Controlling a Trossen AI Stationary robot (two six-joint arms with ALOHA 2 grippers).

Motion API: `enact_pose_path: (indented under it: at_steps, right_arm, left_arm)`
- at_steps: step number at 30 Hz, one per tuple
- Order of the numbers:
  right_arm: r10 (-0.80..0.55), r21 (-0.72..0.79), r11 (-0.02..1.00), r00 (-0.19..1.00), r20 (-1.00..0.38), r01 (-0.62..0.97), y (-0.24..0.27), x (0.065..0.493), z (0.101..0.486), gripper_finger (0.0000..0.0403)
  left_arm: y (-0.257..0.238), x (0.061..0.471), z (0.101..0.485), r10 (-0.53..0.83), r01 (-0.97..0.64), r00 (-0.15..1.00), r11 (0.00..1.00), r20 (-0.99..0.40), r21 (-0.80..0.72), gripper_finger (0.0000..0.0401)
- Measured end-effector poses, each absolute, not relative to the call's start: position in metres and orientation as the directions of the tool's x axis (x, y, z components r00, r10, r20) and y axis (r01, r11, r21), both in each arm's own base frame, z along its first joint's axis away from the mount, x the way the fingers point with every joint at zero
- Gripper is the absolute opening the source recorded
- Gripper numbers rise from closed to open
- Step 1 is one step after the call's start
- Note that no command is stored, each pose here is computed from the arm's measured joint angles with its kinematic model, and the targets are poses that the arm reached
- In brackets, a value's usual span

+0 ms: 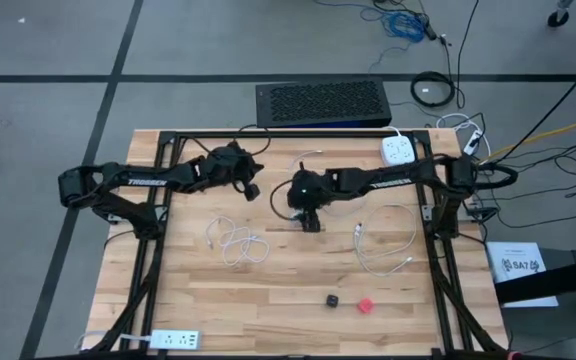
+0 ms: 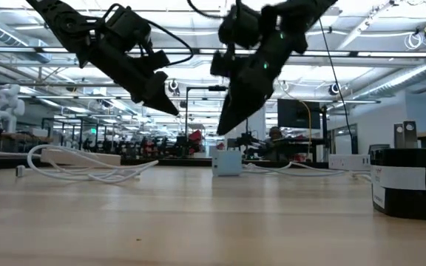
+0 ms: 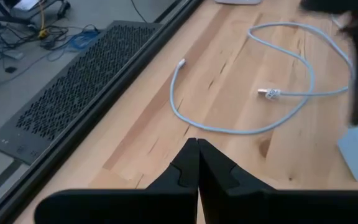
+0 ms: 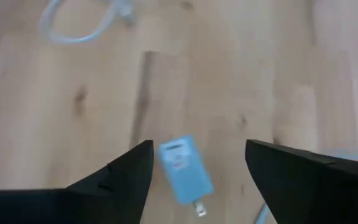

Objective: Insert USB
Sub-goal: Insert the white charger adapter into the white outlet extension

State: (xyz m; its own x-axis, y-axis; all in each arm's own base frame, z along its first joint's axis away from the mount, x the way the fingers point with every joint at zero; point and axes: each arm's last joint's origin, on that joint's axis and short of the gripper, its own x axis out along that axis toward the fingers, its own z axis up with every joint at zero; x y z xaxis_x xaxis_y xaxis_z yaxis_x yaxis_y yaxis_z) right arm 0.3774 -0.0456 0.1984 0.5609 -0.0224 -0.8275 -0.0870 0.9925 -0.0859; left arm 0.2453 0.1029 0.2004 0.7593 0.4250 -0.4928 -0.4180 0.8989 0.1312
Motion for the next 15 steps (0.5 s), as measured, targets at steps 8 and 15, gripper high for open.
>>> enact_pose_path:
  at_steps: [8,15]
  right_arm:
    - [-0.007,-0.125,0.973,0.518,-0.856,-0.194,-0.040,0.379,0.206,0.0243]
    - [0.016,-0.081,0.974,0.423,-0.906,-0.210,-0.038,0.383,0.179,0.0202]
  left_arm:
    - [0.101,0.244,0.197,0.413,-0.410,0.743,0.903,-0.526,0.130,0.0002]
    - [0.097,0.246,0.197,0.402,-0.398,0.749,0.908,-0.526,0.129,0.0002]
